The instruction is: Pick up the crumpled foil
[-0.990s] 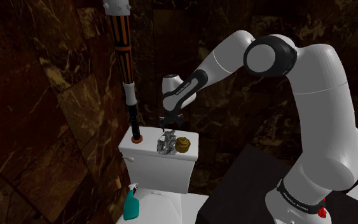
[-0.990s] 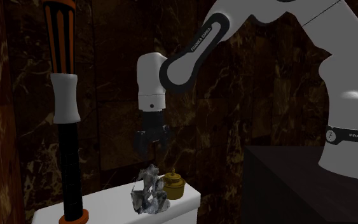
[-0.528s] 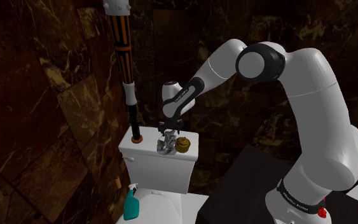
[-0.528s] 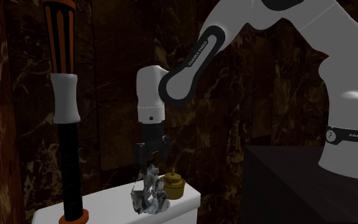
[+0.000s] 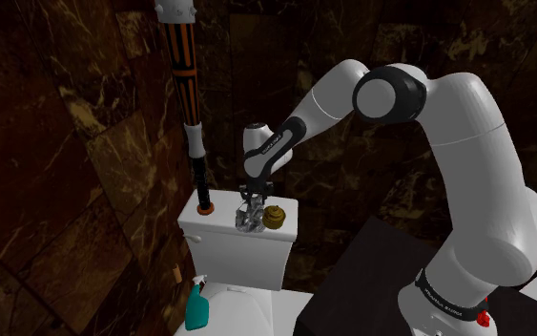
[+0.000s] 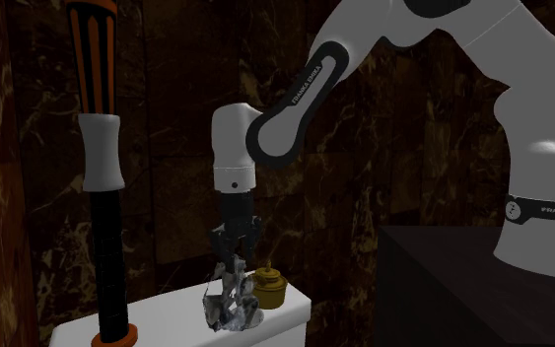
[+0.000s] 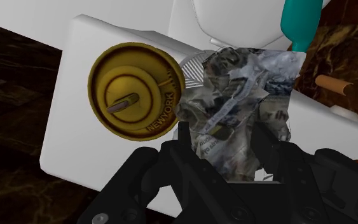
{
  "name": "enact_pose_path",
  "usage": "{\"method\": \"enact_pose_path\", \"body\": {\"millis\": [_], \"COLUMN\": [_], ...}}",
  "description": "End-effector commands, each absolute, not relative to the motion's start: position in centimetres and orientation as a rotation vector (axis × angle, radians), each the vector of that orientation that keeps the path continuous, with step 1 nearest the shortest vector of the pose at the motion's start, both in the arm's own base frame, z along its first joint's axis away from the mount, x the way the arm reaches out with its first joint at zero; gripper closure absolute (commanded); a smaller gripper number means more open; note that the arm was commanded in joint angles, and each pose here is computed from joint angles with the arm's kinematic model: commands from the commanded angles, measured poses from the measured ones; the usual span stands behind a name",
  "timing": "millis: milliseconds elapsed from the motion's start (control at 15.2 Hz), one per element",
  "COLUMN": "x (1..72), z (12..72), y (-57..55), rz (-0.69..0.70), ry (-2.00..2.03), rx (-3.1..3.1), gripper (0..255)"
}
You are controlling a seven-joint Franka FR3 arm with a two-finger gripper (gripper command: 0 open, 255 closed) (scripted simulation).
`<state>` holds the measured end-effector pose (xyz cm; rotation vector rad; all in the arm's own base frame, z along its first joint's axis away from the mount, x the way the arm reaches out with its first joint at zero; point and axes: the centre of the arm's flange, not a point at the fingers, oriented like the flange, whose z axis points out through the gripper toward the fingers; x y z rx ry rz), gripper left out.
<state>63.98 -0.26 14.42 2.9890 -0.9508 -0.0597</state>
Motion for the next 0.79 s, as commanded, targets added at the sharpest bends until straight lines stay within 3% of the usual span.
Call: {"method": "enact_pose_path", "body": {"millis": [0, 726], "x": [63.9, 63.9], "z": [14.3, 19.1], "y": [-0.2, -0.2], "rz": [-0.063, -0.063], "ry": [-0.949, -0.949], "rx": [2.989, 2.989], "gripper": [255, 255]}}
